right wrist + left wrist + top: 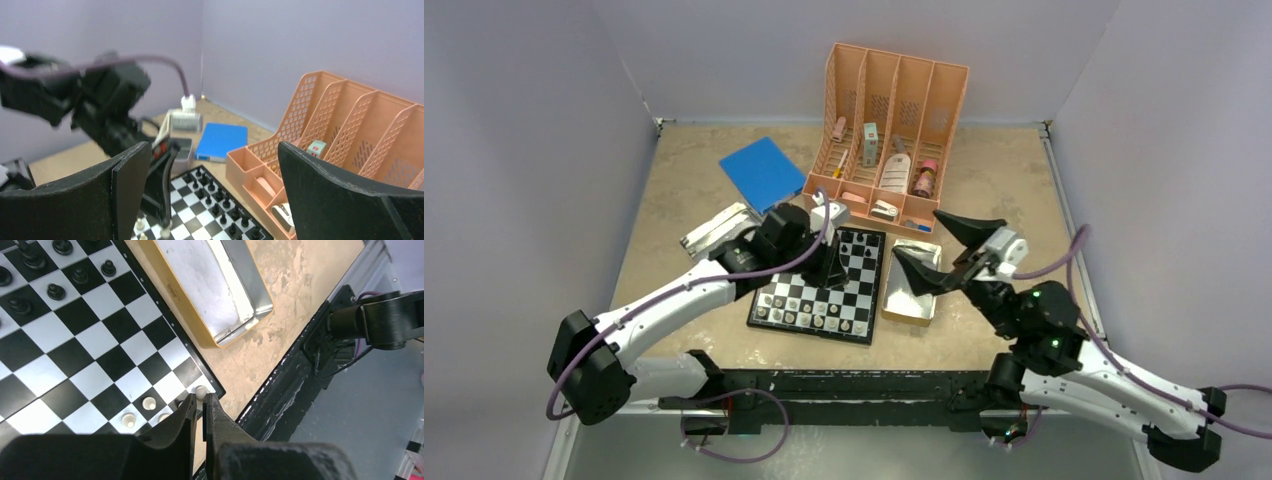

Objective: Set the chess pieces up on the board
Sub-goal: Place the chess piece on the chessboard.

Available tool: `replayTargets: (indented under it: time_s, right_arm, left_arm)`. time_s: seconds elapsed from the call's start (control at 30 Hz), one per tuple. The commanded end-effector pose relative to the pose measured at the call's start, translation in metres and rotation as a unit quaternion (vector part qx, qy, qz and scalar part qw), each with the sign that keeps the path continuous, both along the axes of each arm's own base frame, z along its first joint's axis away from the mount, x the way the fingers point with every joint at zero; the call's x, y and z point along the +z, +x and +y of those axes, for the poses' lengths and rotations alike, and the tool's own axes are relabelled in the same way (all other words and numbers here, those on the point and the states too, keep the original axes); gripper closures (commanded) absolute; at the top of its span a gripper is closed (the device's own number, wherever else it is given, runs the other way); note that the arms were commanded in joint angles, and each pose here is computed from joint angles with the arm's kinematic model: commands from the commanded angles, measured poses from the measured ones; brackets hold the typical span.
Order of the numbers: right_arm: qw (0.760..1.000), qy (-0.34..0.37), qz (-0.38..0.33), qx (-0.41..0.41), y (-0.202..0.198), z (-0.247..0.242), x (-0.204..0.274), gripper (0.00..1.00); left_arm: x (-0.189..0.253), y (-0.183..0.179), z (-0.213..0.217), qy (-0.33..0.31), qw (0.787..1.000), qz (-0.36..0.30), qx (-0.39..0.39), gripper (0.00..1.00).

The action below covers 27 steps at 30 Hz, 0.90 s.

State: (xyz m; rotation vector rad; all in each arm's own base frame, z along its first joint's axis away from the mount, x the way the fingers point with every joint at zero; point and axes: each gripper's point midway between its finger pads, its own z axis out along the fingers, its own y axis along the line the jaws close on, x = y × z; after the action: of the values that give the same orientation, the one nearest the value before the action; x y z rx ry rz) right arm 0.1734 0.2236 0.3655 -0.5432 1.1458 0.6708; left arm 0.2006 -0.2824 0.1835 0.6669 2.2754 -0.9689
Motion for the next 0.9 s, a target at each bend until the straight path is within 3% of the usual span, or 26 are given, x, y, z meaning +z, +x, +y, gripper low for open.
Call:
replayTargets:
  time_s: [0.0, 0.57, 0.87]
  right_arm:
    - [0.997, 0.074, 0.008, -0.034, -0.004, -0.036, 0.043, 0.01]
    - [0.994, 0.090, -0.014, -0.057, -0.011, -0.064, 0.058, 0.01]
    - [0.995, 0.080, -0.010, -0.061, -0.008, -0.060, 0.055, 0.01]
  left_arm:
    - [0.006, 0.010, -0.020, -0.039, 0.996, -0.068, 0.032, 1.00]
    - [-0.081, 0.003, -0.035, 0.033, 0.995, -0.086, 0.037, 1.00]
    - [-0.103, -0.005, -0.023, 0.048, 0.996, -0.068, 0.046, 1.00]
